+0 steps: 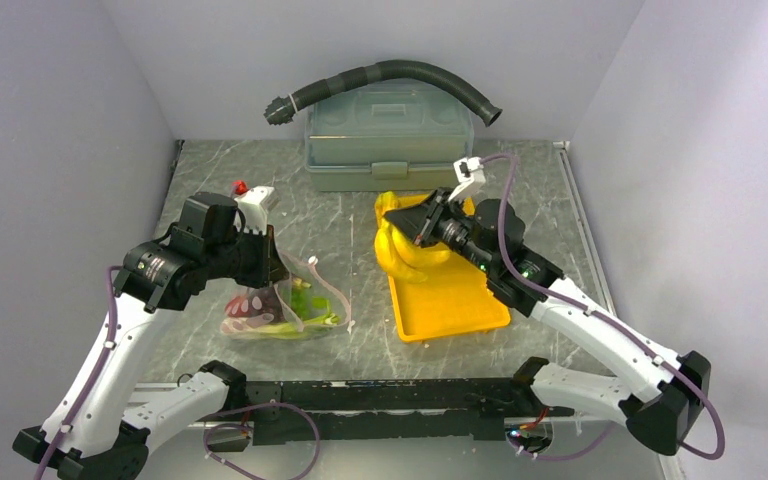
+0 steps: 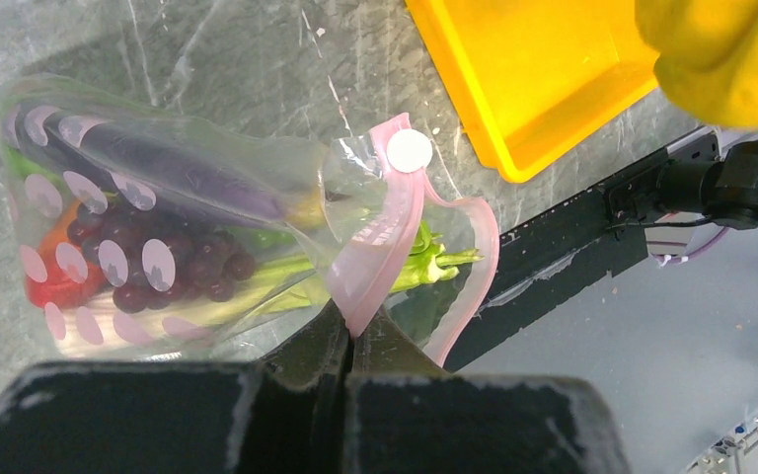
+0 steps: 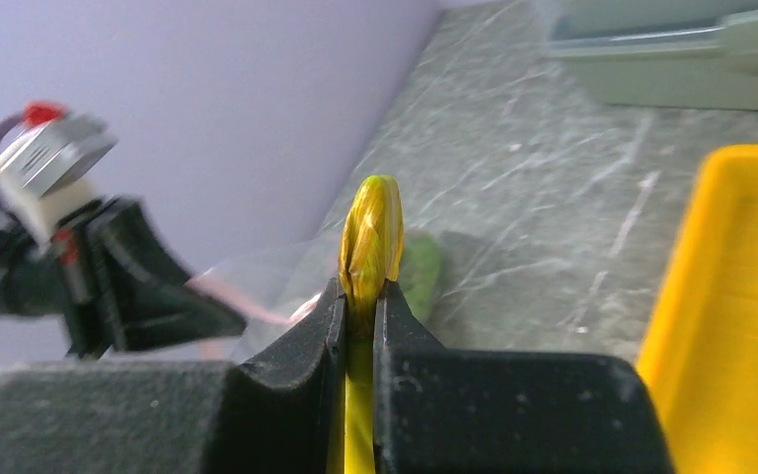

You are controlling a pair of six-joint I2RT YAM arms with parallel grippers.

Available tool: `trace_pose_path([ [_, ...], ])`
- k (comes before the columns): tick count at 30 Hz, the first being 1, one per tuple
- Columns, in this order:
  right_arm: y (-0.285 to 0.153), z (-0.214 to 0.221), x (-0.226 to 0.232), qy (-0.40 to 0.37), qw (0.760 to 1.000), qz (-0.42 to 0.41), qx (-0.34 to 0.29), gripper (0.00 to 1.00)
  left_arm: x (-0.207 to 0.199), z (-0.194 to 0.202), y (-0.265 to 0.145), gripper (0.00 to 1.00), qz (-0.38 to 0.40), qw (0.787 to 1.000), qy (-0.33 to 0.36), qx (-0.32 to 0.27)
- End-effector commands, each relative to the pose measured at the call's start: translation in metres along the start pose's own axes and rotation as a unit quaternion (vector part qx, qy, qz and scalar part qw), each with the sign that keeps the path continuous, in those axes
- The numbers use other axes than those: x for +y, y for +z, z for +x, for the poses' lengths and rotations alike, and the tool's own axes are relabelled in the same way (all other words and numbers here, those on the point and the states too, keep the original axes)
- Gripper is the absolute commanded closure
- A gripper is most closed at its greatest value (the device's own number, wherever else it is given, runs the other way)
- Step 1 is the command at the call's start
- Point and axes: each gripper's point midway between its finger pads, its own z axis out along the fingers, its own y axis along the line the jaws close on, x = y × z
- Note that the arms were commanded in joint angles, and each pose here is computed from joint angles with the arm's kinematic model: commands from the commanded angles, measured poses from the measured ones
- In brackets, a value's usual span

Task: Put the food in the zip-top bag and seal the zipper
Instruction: Place the fake fruit in the zipper food storage bag.

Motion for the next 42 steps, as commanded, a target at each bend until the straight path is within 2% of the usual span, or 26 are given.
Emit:
trace_pose_path([
  [1, -0.013, -0.010, 0.080, -0.033, 0.990, -0.139, -0.004, 1.00, -0.013, -0.012, -0.010, 1.00, 0.023, 0.999, -0.002, -0.024],
  [11, -0.036, 0.010, 0.166, -0.052, 0.961, -0.272, 0.024, 1.00, -0.014, -0.015, -0.012, 1.00, 0.024, 0.999, -0.010, -0.030],
  [22, -0.084, 0.025, 0.237, -0.026, 0.889, -0.450, 0.087, 1.00, -0.022, -0.016, -0.017, 1.00, 0.041, 0.999, -0.009, -0.029],
  [25, -0.093, 0.030, 0.250, -0.017, 0.864, -0.494, 0.098, 1.00, -0.025, -0.016, -0.019, 1.00, 0.049, 0.998, -0.009, -0.029],
  [34, -0.086, 0.044, 0.275, 0.000, 0.824, -0.553, 0.127, 1.00, -0.036, -0.020, -0.028, 1.00, 0.072, 0.997, -0.006, -0.032],
  [42, -0.075, 0.065, 0.278, 0.004, 0.797, -0.587, 0.144, 1.00, -0.039, -0.019, -0.035, 1.00, 0.079, 0.996, 0.001, -0.032],
])
